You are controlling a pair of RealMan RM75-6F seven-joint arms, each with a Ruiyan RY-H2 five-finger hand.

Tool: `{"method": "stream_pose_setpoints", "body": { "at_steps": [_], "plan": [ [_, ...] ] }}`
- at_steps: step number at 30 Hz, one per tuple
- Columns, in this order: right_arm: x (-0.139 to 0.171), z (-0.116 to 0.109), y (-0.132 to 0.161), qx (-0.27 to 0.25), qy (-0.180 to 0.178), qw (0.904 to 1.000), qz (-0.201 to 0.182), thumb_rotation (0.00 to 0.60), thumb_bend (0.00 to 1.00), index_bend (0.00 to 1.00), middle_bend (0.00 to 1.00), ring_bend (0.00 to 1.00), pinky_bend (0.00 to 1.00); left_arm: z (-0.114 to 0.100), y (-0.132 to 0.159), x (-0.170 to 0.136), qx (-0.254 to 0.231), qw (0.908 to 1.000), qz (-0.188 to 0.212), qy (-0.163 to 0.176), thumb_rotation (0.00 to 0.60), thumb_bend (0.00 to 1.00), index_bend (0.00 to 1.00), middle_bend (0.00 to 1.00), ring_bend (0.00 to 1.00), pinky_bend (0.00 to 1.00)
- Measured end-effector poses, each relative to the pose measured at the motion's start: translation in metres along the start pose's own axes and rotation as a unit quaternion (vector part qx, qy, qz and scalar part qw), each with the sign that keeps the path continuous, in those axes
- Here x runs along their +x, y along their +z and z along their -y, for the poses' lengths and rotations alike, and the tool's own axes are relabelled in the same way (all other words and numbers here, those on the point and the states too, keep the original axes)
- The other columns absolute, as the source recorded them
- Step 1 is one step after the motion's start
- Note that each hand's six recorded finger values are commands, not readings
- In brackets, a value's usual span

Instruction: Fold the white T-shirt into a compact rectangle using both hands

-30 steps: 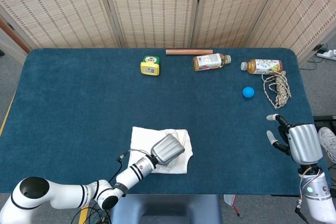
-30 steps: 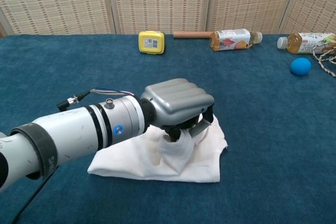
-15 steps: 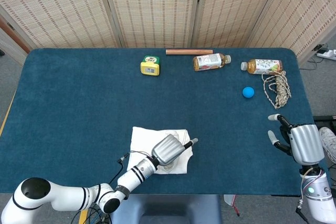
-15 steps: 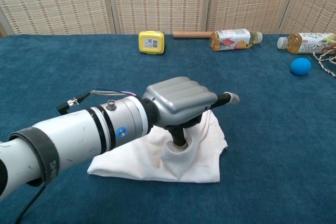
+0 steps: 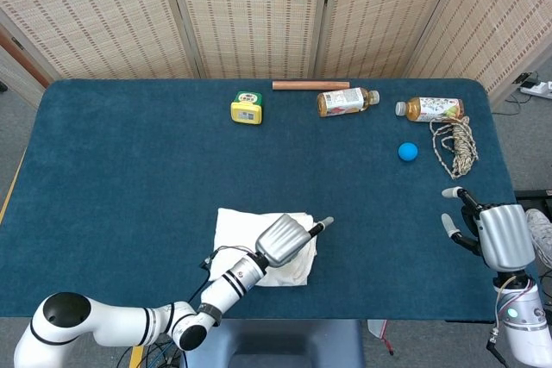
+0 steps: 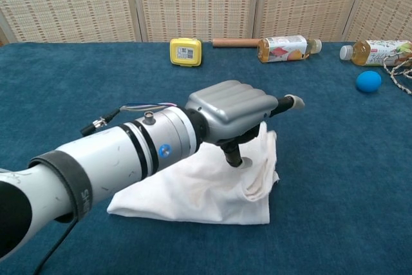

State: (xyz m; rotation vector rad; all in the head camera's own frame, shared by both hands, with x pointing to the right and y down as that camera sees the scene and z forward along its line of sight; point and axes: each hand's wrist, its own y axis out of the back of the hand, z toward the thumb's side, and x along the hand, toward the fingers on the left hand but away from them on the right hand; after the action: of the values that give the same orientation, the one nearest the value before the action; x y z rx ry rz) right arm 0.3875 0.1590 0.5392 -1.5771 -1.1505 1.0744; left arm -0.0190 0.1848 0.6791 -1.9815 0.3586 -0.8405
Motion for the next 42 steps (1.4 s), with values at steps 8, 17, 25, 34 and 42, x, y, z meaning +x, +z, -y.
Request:
{"method": "stream_pose_setpoints", "body": {
  "at_steps": [8,17,25,34,42],
  "plan": [
    [0.000,0.001,-0.001,-0.002,0.000,1.0000,0.002,0.600,0.34,0.39,0.96,0.98,1.00,-0.002,-0.015,-0.004,0.002,0.9998,-0.018,0.005,0.600,0.30,0.00,0.94,0.87,0.96],
    [-0.002,-0.005,-0.004,0.005,0.001,1.0000,0.001,0.600,0.34,0.39,0.96,0.98,1.00,-0.018,-0.057,-0.030,-0.023,0.9971,-0.067,0.029,0.600,0.30,0.01,0.90,0.82,0.95],
    [0.000,-0.005,-0.013,0.030,0.045,0.9985,0.007,0.600,0.36,0.40,0.74,0.72,0.87,-0.035,-0.127,-0.077,-0.051,0.9850,-0.158,0.046,0.600,0.30,0.10,0.66,0.60,0.78],
    [0.010,0.002,-0.029,0.051,0.092,0.9940,0.031,0.600,0.37,0.24,0.36,0.30,0.44,-0.039,-0.206,-0.163,-0.084,0.9527,-0.284,0.067,0.600,0.29,0.13,0.45,0.40,0.58],
    [0.025,0.007,-0.051,0.062,0.114,0.9899,0.057,0.600,0.39,0.15,0.23,0.17,0.33,-0.032,-0.236,-0.243,-0.093,0.9266,-0.354,0.085,0.600,0.27,0.13,0.37,0.30,0.49]
  ]
}}
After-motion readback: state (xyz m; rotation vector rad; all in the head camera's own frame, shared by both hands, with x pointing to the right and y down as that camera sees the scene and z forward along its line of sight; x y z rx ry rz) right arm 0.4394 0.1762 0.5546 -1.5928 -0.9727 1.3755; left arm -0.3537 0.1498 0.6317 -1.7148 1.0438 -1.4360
